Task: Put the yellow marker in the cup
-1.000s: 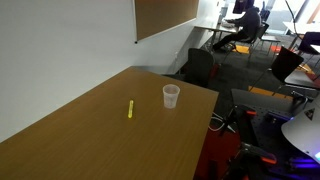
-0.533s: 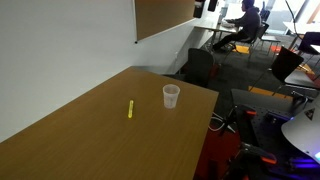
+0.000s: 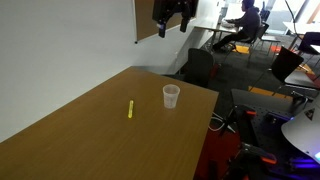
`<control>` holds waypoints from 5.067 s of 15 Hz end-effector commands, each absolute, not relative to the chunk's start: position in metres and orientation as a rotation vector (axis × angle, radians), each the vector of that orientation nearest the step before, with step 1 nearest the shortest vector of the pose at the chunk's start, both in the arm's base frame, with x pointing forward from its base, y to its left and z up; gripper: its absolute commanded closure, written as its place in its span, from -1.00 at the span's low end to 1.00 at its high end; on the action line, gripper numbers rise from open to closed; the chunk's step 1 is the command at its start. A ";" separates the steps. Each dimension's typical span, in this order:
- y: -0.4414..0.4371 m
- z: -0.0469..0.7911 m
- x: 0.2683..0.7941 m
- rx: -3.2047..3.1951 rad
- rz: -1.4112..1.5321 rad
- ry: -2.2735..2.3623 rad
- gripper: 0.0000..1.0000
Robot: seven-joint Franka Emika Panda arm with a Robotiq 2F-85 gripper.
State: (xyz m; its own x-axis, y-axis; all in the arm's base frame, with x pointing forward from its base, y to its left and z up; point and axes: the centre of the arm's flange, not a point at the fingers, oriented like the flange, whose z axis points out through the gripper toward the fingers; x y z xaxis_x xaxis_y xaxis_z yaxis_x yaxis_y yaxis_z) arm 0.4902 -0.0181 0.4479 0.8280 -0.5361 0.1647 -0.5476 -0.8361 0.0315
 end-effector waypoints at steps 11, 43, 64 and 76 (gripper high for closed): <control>-0.006 0.410 0.508 2.889 0.194 -1.040 -1.00; -0.061 0.183 0.647 2.674 0.337 -1.692 -1.00; -0.072 0.095 0.689 2.607 0.273 -1.815 -1.00; -0.061 0.070 0.716 2.568 0.331 -1.827 -1.00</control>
